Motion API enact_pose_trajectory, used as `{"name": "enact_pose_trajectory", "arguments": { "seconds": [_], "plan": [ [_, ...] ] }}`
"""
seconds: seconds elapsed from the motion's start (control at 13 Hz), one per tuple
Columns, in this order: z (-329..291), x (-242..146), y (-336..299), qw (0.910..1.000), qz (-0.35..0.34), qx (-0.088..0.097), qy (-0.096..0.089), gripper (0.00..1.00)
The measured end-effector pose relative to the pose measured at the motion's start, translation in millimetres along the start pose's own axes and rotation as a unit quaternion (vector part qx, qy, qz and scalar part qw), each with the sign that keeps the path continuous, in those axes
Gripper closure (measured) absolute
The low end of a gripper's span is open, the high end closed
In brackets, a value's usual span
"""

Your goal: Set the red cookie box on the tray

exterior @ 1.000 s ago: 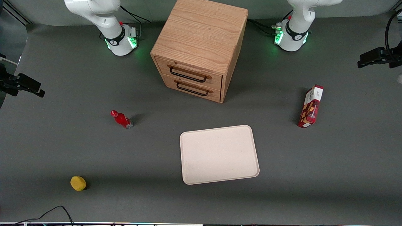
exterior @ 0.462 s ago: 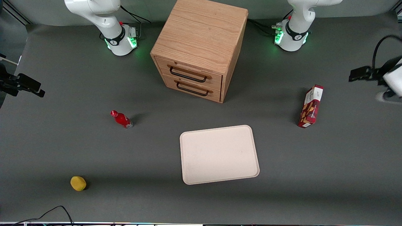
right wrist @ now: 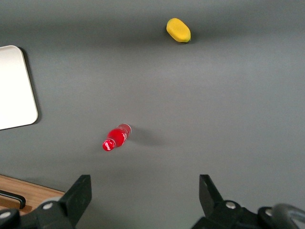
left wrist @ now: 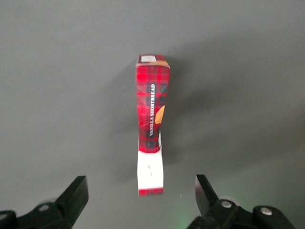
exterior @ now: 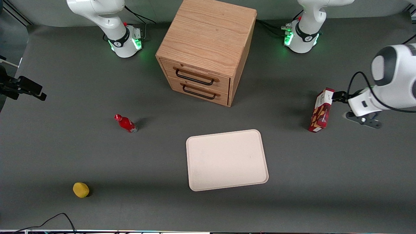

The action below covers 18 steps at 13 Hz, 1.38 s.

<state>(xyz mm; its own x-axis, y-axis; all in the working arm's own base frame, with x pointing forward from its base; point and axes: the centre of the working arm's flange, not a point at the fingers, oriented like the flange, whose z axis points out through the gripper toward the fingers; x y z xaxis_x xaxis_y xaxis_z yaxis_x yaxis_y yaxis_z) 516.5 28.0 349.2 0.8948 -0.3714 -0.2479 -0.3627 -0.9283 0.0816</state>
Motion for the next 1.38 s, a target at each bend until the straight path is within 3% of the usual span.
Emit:
{"name": "enact_pose_trajectory", "arguments": {
  "seconds": [0.23,0.38,0.54,0.77,0.92,1.08,1.15,1.38],
  "plan": [
    [59.8,-16.9,10.5,0.9988,0.011,0.018,0.044,0.0],
    [94.4,-22.2,14.7,0.9963,0.013,0.033,0.079,0.23],
    [119.3,-19.6,14.4,0.9945,0.013,0.042,0.095,0.49],
    [128.3,-11.2,10.9,0.9938,0.014,0.046,0.1,0.8],
    [104.8,-0.5,4.9,0.9955,0.009,0.037,0.087,0.82],
    [44.3,17.0,-2.7,0.9981,-0.011,0.01,0.06,0.82],
    [3.7,26.6,-2.0,0.9981,-0.029,-0.001,0.055,0.85],
    [-109.4,61.8,56.7,0.99,-0.116,-0.006,0.081,0.87]
  ]
}}
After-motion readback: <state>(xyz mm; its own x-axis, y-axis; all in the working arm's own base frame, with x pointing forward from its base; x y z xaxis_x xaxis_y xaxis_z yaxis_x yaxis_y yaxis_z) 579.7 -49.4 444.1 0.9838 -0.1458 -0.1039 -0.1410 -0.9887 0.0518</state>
